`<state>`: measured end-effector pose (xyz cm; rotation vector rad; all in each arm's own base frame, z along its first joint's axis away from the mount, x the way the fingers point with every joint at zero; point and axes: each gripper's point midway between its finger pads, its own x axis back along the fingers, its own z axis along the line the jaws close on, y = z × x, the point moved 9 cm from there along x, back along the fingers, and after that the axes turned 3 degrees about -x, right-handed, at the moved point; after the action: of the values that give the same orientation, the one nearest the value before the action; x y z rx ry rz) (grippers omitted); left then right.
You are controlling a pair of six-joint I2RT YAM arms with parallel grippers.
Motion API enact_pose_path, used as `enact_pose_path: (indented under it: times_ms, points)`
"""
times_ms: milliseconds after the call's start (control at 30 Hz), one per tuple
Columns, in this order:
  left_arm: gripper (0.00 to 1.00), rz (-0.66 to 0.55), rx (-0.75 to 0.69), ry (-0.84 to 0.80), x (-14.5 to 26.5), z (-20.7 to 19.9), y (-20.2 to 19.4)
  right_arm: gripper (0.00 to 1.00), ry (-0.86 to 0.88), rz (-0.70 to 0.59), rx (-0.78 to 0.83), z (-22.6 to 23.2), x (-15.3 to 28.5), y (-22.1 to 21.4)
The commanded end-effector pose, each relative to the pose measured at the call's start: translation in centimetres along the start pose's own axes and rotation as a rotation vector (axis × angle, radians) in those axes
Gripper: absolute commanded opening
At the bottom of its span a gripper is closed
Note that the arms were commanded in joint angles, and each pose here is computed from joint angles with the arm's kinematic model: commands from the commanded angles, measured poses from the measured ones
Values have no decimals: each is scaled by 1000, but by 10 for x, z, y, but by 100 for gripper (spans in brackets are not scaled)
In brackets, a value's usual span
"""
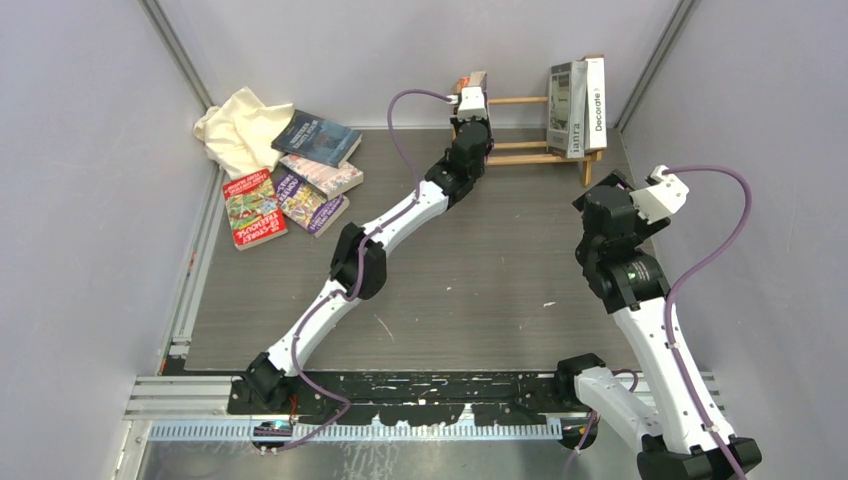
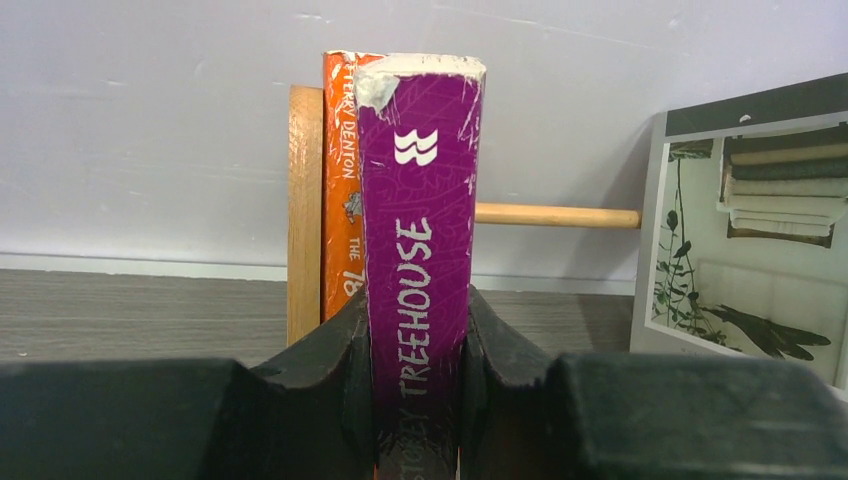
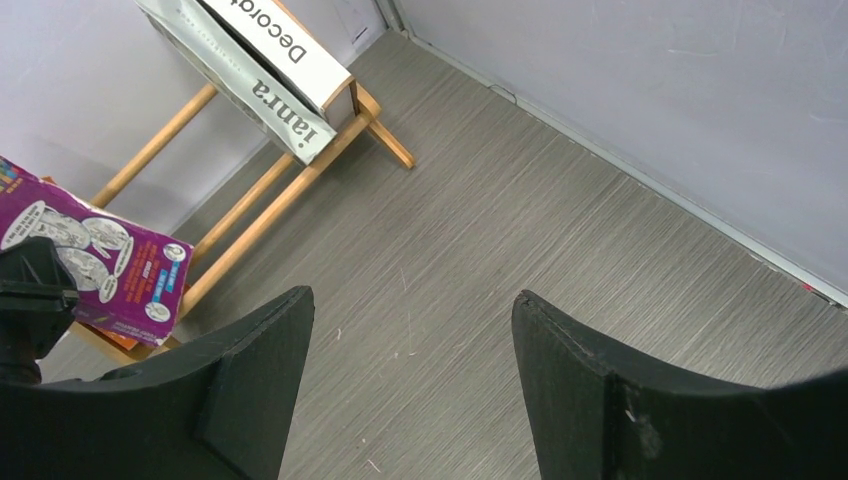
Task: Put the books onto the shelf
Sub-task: Place the book on the shelf.
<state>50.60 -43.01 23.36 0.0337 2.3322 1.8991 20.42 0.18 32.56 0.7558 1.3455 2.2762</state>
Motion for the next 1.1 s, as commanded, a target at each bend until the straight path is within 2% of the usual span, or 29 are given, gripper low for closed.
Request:
enact_pose_path:
  times_ms: [0, 33, 200, 433, 800, 1067]
  points:
    - [0, -139, 99, -8, -9, 0, 39, 77, 8, -49, -26, 8, -2, 9]
    - [2, -138, 97, -6, -9, 1, 38, 77, 8, -50, -21, 8, -3, 9]
    - [29, -128, 104, -4, -10, 1, 27, 77, -2, -62, 4, 7, -5, 7]
    - [49, -126, 113, -8, -8, -2, 27, 77, 1, -55, 22, 8, -5, 6]
    - [54, -169, 120, 12, 5, -8, 59, 77, 4, -57, 34, 7, -1, 12]
    - [64, -237, 138, 20, 41, -13, 115, 77, 8, -62, 28, 4, 3, 14]
